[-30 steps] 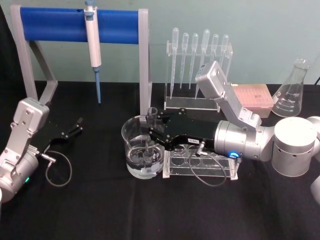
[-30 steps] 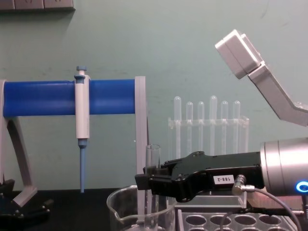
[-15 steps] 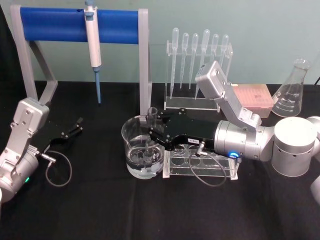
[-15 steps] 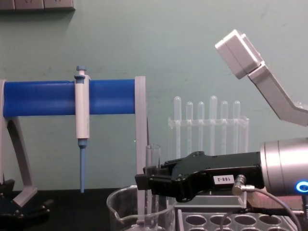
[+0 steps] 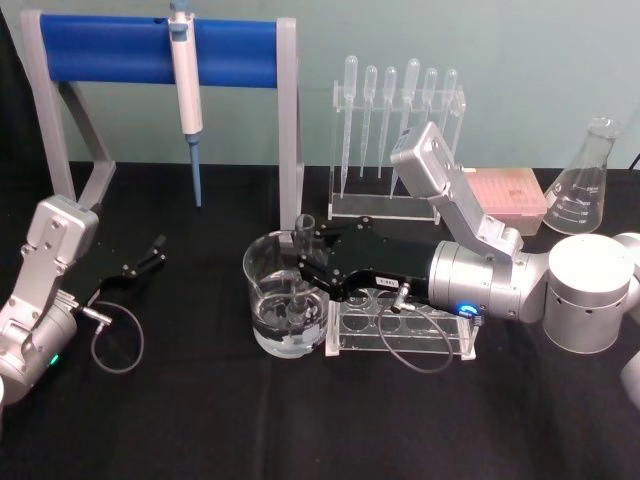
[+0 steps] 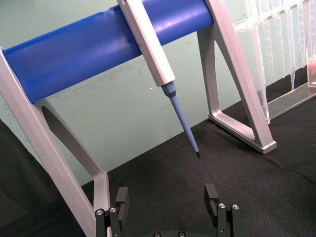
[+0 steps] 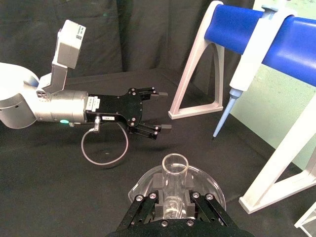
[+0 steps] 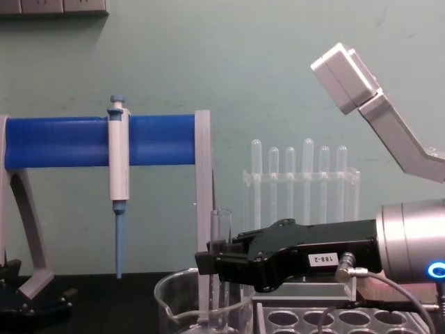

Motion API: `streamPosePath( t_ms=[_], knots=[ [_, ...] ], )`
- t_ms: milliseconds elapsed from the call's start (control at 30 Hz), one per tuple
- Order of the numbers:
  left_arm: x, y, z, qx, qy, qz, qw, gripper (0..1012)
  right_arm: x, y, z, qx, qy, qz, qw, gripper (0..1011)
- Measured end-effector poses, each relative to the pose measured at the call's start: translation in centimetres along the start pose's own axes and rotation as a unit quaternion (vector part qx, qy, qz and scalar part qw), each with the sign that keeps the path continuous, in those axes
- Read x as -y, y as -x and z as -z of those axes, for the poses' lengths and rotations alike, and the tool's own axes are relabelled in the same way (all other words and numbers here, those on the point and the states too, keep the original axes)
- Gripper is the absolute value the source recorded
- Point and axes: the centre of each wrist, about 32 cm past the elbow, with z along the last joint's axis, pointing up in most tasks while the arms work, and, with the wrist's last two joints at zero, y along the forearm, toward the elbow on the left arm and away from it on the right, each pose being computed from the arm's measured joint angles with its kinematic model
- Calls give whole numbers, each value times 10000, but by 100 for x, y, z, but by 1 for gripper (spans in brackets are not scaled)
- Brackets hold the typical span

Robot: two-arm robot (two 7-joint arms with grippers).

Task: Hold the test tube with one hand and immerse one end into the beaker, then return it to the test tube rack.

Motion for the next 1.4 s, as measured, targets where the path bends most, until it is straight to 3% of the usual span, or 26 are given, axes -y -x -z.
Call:
streamPosePath(
  t_ms=[1400],
  knots=[
    [0, 0, 0, 0, 0, 0, 10000, 1000, 0, 0, 0, 0, 0, 0, 10000, 225]
  ],
)
